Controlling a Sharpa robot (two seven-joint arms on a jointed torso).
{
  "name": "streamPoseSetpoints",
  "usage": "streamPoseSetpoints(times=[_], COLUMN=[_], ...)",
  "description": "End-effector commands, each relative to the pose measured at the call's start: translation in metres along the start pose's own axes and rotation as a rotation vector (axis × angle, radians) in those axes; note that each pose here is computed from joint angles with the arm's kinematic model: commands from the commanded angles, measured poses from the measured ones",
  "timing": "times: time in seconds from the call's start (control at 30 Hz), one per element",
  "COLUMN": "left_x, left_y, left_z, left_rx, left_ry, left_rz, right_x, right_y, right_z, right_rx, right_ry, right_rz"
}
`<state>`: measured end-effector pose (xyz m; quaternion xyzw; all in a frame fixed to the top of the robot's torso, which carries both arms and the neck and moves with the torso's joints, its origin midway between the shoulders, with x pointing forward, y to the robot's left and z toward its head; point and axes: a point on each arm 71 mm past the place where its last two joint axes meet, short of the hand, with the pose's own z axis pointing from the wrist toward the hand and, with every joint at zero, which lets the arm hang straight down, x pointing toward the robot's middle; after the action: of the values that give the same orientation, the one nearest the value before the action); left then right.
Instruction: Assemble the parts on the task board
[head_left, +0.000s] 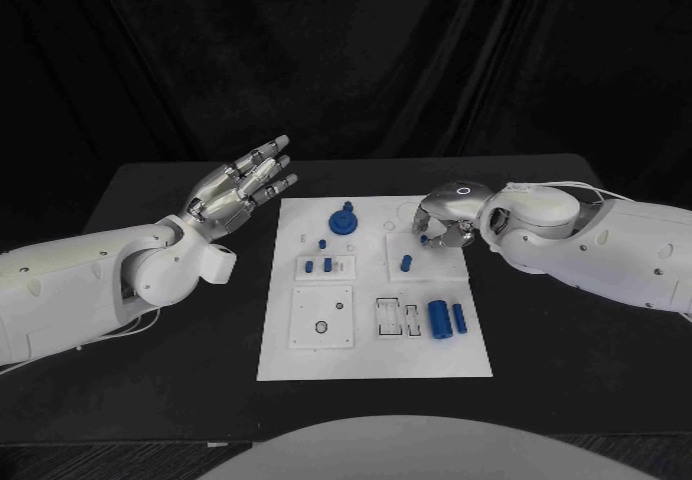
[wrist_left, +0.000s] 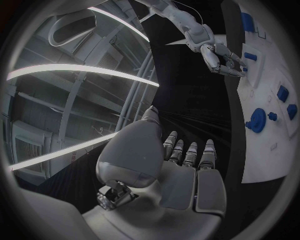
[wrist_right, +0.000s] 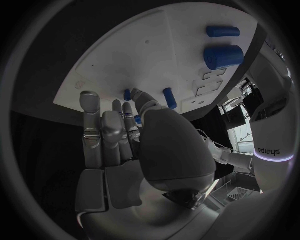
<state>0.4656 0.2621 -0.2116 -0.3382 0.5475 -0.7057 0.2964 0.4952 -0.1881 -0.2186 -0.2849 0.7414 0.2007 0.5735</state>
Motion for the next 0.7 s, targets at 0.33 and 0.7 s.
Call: streamPoseSetpoints(times=[0.33,0.7], left_x=[0.0019,0.0014], left_y=[-0.0062,-0.0039], left_z=[-0.001,-0.0017], left_rx=[0.099,0.089], left_ry=[0.017,0.015], left_rz=[-0.024,-0.025], right_x=[0.0112,0.0132], right_y=[0.0005,0.0004], right_z=[0.0031,0.0035], right_rx=[-0.001,-0.005], right_ry=[0.016,0.009], right_rz=[0.029,0.034])
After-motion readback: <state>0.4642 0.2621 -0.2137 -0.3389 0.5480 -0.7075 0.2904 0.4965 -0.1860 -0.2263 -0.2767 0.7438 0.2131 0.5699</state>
